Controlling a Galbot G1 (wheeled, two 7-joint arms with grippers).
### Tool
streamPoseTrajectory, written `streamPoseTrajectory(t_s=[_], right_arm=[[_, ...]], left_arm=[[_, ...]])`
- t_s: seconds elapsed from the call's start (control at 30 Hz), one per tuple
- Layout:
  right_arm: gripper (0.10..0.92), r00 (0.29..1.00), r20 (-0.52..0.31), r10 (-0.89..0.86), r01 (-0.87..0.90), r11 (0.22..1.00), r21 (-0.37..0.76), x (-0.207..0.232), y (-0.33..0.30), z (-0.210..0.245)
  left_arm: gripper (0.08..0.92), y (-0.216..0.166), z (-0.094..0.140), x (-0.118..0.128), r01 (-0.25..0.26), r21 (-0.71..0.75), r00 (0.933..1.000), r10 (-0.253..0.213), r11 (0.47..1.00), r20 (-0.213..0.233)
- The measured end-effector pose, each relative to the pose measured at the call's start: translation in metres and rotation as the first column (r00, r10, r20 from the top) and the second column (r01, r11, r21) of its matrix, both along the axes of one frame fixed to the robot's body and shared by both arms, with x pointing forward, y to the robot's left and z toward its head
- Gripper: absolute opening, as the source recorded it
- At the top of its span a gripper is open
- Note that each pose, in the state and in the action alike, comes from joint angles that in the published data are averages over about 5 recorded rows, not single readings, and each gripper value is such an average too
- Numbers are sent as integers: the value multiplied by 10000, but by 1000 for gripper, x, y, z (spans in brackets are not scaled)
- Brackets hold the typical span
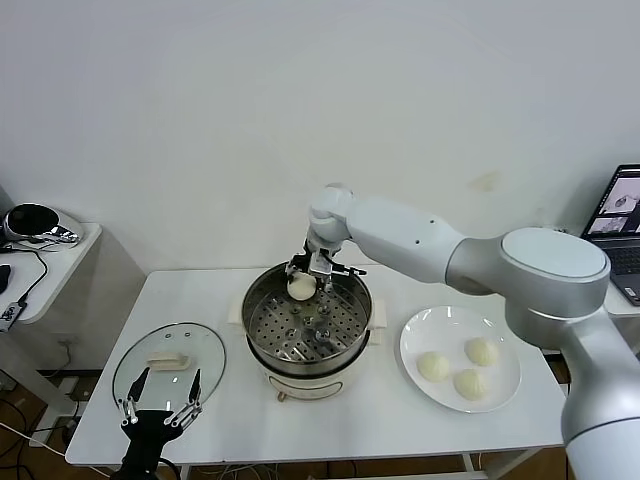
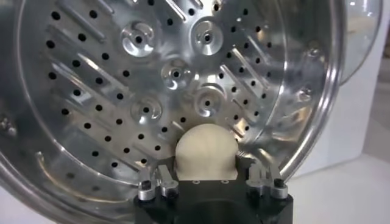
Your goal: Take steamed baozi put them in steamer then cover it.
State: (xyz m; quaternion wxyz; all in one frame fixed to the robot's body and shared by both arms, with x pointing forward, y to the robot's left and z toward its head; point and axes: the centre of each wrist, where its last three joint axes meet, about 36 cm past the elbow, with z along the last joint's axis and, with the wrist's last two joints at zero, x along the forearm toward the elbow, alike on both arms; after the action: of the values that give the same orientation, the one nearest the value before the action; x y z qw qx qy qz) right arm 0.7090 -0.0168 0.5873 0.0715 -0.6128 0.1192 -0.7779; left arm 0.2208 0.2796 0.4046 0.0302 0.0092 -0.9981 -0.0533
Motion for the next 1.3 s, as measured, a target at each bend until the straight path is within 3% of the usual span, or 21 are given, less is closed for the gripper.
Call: streamPoseTrajectory(t_s=[0.27,0.5,0.67,0.9,1.1,1.3], right_arm=[[822,9976,-155,-682,689,9963,516,-8,-16,39],[823,9388,-843,-3340,3434,9271,1503,-40,-63,82],[823,8268,-1268,-5481,5625,8092,1697,-72,-117,100],[823,6103,-1895,-7692,7922,5937,1416,-119,-200,90],[823,4568,-2200,-8619,8895,4440,1077,-150,-255,62],[823,3726,-2328,-8983,9280,3607,937,-168,-288,24]], left_arm=[[823,1,6,2,32,11,9999,-32,10000,137],[823,1,10,5,160,68,9995,-162,9998,263],[823,0,15,9,321,101,9988,-324,9994,368],[823,-3,21,12,511,110,9975,-516,9986,480],[823,-4,23,12,579,107,9970,-583,9983,513],[823,-4,21,11,543,123,9975,-549,9984,455]])
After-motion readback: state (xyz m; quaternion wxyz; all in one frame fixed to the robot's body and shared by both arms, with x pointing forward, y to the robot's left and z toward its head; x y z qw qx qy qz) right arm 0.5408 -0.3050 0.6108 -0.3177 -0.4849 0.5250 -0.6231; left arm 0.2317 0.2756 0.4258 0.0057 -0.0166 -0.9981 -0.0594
